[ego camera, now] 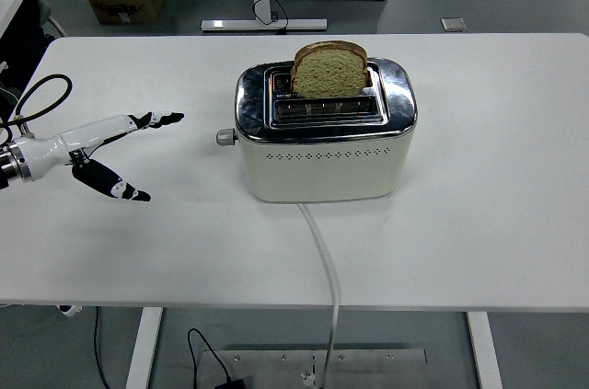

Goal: Press down toaster

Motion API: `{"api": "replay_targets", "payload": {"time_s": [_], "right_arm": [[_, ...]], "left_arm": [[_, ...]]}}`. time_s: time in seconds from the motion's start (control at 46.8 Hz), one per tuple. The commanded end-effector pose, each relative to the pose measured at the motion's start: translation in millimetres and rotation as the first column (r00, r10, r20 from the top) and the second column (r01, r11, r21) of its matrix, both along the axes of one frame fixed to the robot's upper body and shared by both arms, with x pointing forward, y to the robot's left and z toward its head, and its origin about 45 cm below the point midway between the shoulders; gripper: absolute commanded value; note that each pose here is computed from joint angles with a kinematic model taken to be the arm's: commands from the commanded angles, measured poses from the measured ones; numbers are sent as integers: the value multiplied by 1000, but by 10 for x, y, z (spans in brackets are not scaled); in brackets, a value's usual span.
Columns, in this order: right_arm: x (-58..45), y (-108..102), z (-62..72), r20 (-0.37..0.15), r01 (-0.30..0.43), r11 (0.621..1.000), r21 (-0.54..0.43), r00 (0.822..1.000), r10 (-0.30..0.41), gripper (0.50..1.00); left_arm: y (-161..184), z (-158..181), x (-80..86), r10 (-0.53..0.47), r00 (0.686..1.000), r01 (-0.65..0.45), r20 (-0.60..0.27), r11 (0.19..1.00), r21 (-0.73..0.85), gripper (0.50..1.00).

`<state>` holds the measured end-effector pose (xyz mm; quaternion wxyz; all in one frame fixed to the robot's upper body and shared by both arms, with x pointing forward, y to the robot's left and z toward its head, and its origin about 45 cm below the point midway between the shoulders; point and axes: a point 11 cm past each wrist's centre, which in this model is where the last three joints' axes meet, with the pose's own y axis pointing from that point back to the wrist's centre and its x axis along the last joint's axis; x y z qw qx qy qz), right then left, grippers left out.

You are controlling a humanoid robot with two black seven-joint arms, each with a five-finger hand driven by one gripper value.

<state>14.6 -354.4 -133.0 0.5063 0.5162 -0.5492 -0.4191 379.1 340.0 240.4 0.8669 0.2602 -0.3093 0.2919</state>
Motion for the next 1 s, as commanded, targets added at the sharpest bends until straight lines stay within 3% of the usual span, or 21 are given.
{"api": "replay_targets", "payload": {"time_s": [0.0,0.983], "right_arm": [[0,0,0,0,0,1000,0,1000,0,998],[0,0,0,0,0,1000,0,1000,0,998]], "left_arm": [[-39,-4,-3,-13,1000,13,5,1000,7,1000],[-322,-101,-7,-84,996,83,31,996,32,1000]]}}
